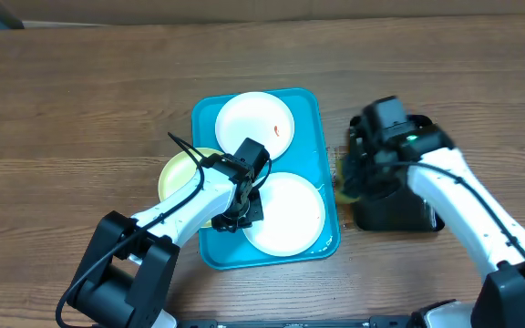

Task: Clean dirty plates on tray and stack at the side

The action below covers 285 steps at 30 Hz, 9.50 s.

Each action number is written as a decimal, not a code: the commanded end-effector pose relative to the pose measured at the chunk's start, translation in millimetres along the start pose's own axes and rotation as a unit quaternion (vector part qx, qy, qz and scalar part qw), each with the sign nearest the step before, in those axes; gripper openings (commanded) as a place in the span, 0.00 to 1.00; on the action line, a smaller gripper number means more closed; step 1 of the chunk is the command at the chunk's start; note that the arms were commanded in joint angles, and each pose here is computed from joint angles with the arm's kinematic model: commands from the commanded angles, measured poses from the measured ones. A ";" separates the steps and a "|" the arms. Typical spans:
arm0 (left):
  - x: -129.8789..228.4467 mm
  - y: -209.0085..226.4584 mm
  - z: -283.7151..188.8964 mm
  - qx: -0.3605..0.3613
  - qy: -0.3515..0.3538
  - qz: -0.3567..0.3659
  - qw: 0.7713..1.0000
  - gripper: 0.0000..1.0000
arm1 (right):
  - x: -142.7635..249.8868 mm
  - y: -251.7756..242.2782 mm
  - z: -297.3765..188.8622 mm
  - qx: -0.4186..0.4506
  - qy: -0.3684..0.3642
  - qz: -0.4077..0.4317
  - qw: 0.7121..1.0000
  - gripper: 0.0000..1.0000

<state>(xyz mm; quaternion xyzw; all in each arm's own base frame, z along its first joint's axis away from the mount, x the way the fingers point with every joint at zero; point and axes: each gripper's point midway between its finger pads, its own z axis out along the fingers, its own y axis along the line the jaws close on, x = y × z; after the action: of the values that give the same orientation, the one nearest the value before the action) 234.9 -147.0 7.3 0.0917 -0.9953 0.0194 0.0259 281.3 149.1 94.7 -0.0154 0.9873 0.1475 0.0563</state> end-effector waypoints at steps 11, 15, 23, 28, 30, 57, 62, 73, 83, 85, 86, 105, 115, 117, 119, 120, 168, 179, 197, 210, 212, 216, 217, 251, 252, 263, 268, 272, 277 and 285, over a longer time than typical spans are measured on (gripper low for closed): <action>-4.3 16.3 9.2 -0.034 -0.011 -0.025 0.999 0.04 | 48.6 44.3 71.7 0.048 -0.027 0.103 0.993 0.04; -4.1 16.3 9.2 -0.034 -0.011 -0.025 0.999 0.04 | 58.0 29.8 91.5 0.072 -0.005 0.143 0.987 0.04; -4.0 16.4 9.2 -0.034 -0.010 -0.025 0.999 0.04 | 62.1 -13.1 87.8 0.127 0.019 0.262 0.957 0.04; -4.0 16.4 9.2 -0.034 -0.010 -0.025 0.999 0.04 | 45.7 -22.4 76.6 0.141 0.002 0.208 0.968 0.04; -4.0 16.4 9.2 -0.034 -0.010 -0.025 0.999 0.04 | 36.8 -17.2 69.6 0.140 -0.015 0.168 0.976 0.04; -12.4 0.4 -12.9 -0.017 -0.008 0.050 0.999 0.04 | -14.9 -118.6 9.8 0.134 -0.097 0.225 0.960 0.07; -18.6 -6.8 -25.5 -0.011 -0.014 0.063 0.998 0.04 | -9.4 -119.5 25.0 0.127 -0.067 0.230 0.962 0.29; -28.7 -20.5 -64.8 0.002 -0.034 0.099 0.994 0.04 | -31.4 -102.1 -71.9 0.088 -0.151 0.209 0.962 0.46; -53.6 -53.6 -130.9 0.036 -0.096 0.152 0.983 0.04 | 3.0 -143.9 -154.4 0.064 -0.218 0.309 0.923 0.74; -59.2 -60.7 -144.3 0.047 -0.113 0.154 0.980 0.04 | 6.5 -150.8 -157.2 0.057 -0.216 0.315 0.922 0.74; -61.5 -64.1 -149.8 0.054 -0.119 0.155 0.979 0.04 | 7.9 -153.6 -157.9 0.055 -0.216 0.317 0.922 0.74; -87.5 -191.8 -195.1 0.102 -0.354 0.208 0.906 0.04 | 15.5 -163.0 -159.0 0.056 -0.208 0.336 0.917 0.74; -103.2 -232.2 -195.5 -0.009 -0.484 0.276 0.830 0.04 | 20.4 -161.9 -156.9 0.056 -0.198 0.339 0.918 0.73; -103.1 -236.2 -204.5 -0.026 -0.507 0.283 0.814 0.04 | 21.1 -161.8 -156.6 0.056 -0.196 0.340 0.918 0.74; -103.3 -240.3 -212.9 -0.039 -0.524 0.297 0.797 0.04 | 21.7 -161.7 -156.4 0.056 -0.195 0.340 0.918 0.74; -104.5 -241.2 -217.7 -0.049 -0.534 0.301 0.789 0.04 | 21.8 -161.6 -156.3 0.056 -0.194 0.340 0.918 0.74; -71.9 -281.7 -274.9 -0.178 -0.616 0.431 0.635 0.04 | 21.1 -162.4 -156.8 0.058 -0.197 0.340 0.918 0.75; -78.0 -274.7 -273.6 -0.225 -0.604 0.448 0.619 0.04 | 21.3 -162.3 -156.7 0.058 -0.196 0.340 0.918 0.75; -93.5 -241.3 -259.4 -0.181 -0.602 0.321 0.709 0.04 | 22.3 -162.1 -156.3 0.058 -0.194 0.341 0.918 0.75; -105.0 -98.0 -263.3 0.086 -0.389 0.095 0.912 0.04 | 22.7 -161.9 -156.1 0.058 -0.193 0.341 0.918 0.76; -112.3 -49.4 -255.5 0.065 -0.347 0.047 0.935 0.04 | 22.7 -161.9 -156.1 0.058 -0.193 0.341 0.918 0.76; -122.4 56.6 -233.6 -0.008 -0.270 -0.065 0.961 0.04 | 22.7 -161.9 -156.1 0.058 -0.193 0.341 0.918 0.76; -123.8 77.9 -229.0 -0.019 -0.258 -0.091 0.962 0.04 | 22.7 -161.9 -156.1 0.058 -0.193 0.341 0.918 0.76; -150.9 246.0 -153.2 0.068 -0.241 -0.238 0.938 0.80 | 1.1 -105.8 -146.0 -0.029 -0.184 0.190 0.964 0.80; -152.8 233.2 -160.1 0.089 -0.241 -0.211 0.943 0.77 | -1.7 -100.1 -144.1 -0.031 -0.184 0.174 0.967 0.81; -118.7 119.1 -163.6 0.076 -0.164 0.024 0.983 0.73 | -5.1 -120.7 -53.6 0.047 -0.069 0.220 0.972 0.61; -97.4 108.2 -155.6 0.048 -0.125 0.042 0.990 0.78 | -9.0 -133.0 -11.5 0.055 -0.020 0.231 0.971 0.55; -89.4 105.7 -153.7 0.048 -0.110 0.044 0.992 0.81 | -13.0 -135.9 15.1 0.059 0.002 0.227 0.972 0.46; -79.6 107.6 -151.9 0.045 -0.090 0.042 0.994 0.74 | -12.1 -134.4 47.9 0.068 0.032 0.214 0.974 0.37; -62.9 103.5 -170.1 0.064 -0.081 0.038 0.994 0.65 | -11.5 -145.1 53.0 0.101 0.042 0.225 0.968 0.04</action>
<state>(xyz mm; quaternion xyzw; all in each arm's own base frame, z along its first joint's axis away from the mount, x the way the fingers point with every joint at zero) 282.3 -23.3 147.2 0.0589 -0.9958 0.0655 -0.0270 306.7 32.1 4.5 0.2037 0.9761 0.0746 -0.0130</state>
